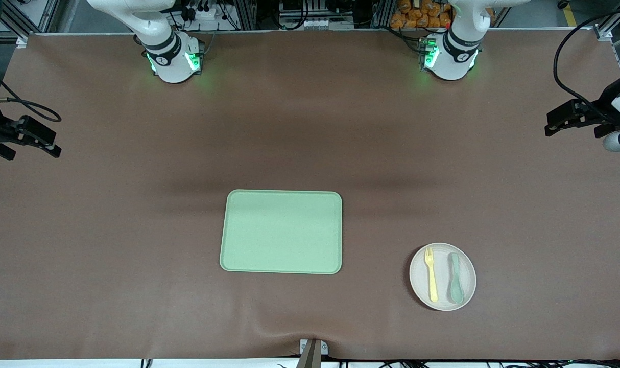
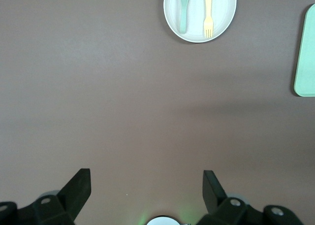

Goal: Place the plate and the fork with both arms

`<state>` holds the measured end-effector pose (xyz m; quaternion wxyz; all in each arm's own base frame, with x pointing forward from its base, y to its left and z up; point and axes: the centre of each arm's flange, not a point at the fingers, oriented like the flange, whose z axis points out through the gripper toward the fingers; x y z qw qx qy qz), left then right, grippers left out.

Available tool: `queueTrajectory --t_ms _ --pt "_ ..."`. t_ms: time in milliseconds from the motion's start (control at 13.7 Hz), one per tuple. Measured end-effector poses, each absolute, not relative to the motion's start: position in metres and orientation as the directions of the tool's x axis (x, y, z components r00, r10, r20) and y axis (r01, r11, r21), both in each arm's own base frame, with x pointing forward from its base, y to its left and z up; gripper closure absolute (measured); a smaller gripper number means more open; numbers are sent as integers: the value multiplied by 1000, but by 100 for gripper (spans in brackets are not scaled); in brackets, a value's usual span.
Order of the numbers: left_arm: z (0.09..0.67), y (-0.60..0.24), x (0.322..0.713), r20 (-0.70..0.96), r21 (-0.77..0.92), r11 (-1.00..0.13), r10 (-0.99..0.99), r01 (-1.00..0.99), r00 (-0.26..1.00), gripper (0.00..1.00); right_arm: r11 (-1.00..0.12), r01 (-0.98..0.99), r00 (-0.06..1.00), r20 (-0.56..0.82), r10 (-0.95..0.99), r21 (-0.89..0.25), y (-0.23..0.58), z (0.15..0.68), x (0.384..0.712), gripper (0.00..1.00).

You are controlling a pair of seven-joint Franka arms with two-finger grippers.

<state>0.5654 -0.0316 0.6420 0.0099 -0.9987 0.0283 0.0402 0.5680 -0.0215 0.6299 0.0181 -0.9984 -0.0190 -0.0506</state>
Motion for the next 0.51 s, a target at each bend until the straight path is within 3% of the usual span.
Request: queueTrajectory --t_ms 510 --pt "642 -30 566 -81 -17 -998 -60 -61 995 0 -999 38 994 105 35 -30 -23 632 568 0"
